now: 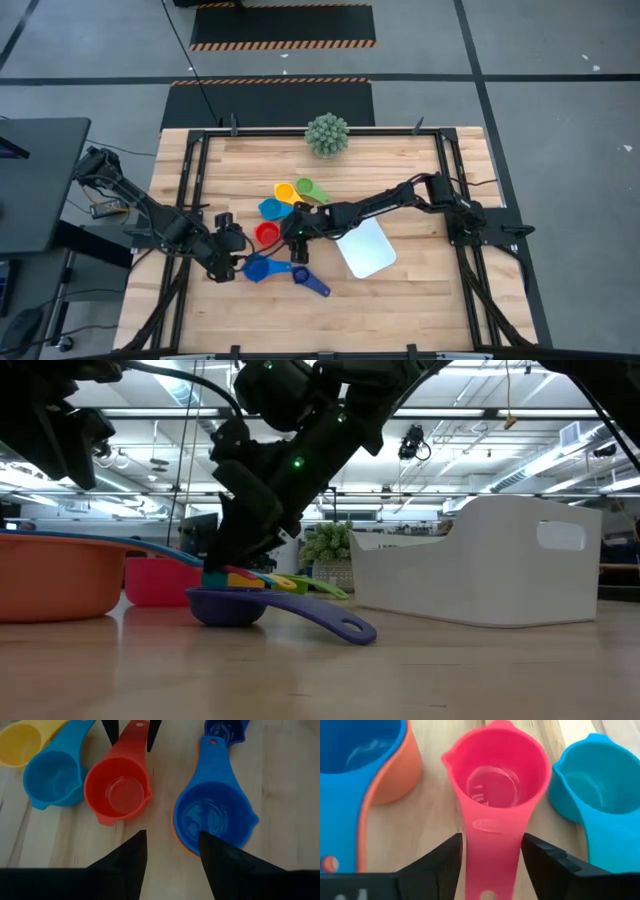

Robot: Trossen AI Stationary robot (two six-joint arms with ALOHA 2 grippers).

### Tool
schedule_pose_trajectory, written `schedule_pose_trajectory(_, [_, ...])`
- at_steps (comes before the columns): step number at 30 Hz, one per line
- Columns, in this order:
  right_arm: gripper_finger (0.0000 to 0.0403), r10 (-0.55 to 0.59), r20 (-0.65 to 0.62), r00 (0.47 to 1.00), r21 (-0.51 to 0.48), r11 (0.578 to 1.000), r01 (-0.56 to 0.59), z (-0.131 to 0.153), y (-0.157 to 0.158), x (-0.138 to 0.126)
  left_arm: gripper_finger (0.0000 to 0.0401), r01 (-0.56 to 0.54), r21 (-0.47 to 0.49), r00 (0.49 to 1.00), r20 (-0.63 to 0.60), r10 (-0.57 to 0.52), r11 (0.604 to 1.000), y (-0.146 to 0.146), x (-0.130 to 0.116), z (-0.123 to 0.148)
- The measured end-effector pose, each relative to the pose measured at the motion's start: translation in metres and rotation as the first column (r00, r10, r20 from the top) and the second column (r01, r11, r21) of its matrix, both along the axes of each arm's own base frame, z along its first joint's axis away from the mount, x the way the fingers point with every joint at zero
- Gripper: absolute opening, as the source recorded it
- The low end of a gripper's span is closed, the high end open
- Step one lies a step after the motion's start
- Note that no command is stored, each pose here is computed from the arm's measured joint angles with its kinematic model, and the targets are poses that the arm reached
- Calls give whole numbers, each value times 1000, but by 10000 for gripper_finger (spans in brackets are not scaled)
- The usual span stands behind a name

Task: Nest measuring cups in basket
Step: Stack the red measuring cup on top of the blue measuring cup

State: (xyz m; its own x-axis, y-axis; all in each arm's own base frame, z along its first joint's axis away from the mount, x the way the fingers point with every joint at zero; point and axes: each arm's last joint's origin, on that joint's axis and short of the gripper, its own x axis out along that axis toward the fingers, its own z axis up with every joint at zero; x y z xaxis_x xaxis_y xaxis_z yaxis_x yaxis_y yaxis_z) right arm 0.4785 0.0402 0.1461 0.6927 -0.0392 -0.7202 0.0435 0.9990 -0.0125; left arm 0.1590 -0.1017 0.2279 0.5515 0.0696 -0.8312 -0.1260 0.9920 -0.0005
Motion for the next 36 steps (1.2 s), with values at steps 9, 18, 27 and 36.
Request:
schedule_pose_trajectory(9, [161,37,2,999,-21,999,-37,-1,0,0,182,-2,-6,1000,2,2,1000,0,0,0])
schedule_pose_trajectory(18, [156,69,23,997,-52,996,-68,4,0,2,182,1,-7,1000,-14,-1,1000,0,-1,-1])
schedule_pose_trajectory(27, [156,72,33,997,-56,996,-70,20,0,-2,182,-42,24,996,-76,44,999,8,-12,0])
schedule_pose_trajectory(36, [156,137,96,986,-56,990,-132,46,26,-8,182,-130,13,991,31,130,991,22,-27,16])
